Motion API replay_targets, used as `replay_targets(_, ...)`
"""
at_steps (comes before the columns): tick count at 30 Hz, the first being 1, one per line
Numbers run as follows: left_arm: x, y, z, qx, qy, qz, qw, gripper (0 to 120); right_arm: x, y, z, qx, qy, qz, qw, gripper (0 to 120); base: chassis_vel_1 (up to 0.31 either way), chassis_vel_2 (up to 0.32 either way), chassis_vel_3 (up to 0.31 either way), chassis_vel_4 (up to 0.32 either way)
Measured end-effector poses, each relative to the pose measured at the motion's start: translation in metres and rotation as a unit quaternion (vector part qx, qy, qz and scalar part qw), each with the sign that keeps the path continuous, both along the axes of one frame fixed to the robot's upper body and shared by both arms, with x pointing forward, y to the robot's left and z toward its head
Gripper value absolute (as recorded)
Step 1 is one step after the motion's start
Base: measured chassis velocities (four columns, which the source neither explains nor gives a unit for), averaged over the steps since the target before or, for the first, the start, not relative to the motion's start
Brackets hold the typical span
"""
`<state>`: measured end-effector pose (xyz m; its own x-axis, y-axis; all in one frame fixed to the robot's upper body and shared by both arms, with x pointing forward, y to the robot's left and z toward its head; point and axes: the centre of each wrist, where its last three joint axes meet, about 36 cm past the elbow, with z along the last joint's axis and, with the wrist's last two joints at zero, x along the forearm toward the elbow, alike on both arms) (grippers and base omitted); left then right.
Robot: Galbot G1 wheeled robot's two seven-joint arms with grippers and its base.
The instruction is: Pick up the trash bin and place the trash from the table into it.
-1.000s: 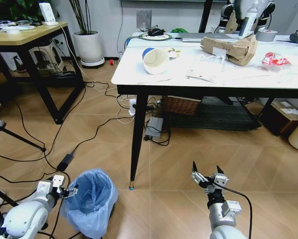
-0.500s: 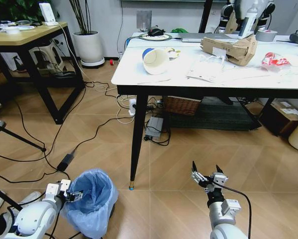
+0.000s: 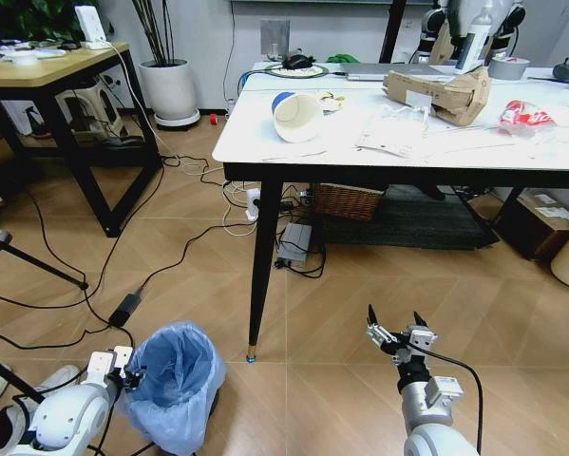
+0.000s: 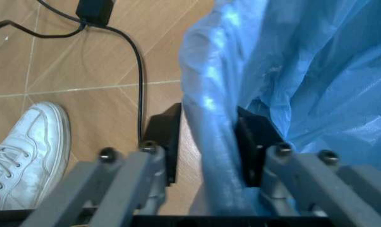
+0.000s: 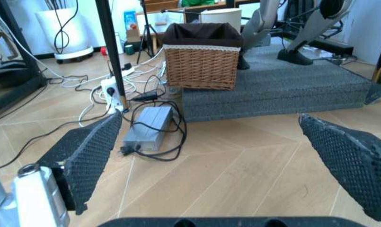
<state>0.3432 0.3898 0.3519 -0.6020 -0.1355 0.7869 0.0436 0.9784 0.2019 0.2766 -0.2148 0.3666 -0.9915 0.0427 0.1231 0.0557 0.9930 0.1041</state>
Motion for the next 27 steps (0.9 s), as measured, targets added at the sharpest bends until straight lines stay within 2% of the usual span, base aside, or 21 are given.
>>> replay_targets(4, -0.001, -0.001, -0.003, -0.002, 0.004, 0.0, 1.0, 10, 0.0, 0.0, -0.001, 0.0, 0.0, 0.0, 1.0, 100, 0.0, 0.0, 0.0, 0.0)
replay_targets(9, -0.001, -0.006, -0.004, -0.009, 0.003, -0.002, 0.9999, 0, 0.0, -0.001, -0.001, 0.0, 0.001, 0.0, 1.0, 100, 0.0, 0.0, 0.0, 0.0)
replay_targets(18, -0.002, -0.027, 0.007, -0.06, -0.015, -0.009, 0.9981, 0, 0.001, -0.005, 0.006, -0.002, 0.001, 0.006, 1.0, 100, 0.0, 0.0, 0.0, 0.0)
replay_targets(21, -0.01, -0.043, 0.028, -0.083, -0.032, -0.017, 0.9958, 0, 0.001, -0.009, 0.015, -0.005, -0.002, 0.008, 1.0, 100, 0.0, 0.0, 0.0, 0.0)
replay_targets(22, -0.01, -0.043, 0.028, -0.083, -0.032, -0.017, 0.9958, 0, 0.001, -0.009, 0.015, -0.005, -0.002, 0.008, 1.0, 100, 0.0, 0.0, 0.0, 0.0)
replay_targets(27, -0.025, -0.062, 0.059, -0.097, -0.048, -0.018, 0.994, 0, -0.004, -0.015, 0.021, -0.014, -0.001, 0.007, 1.0, 100, 0.0, 0.0, 0.0, 0.0)
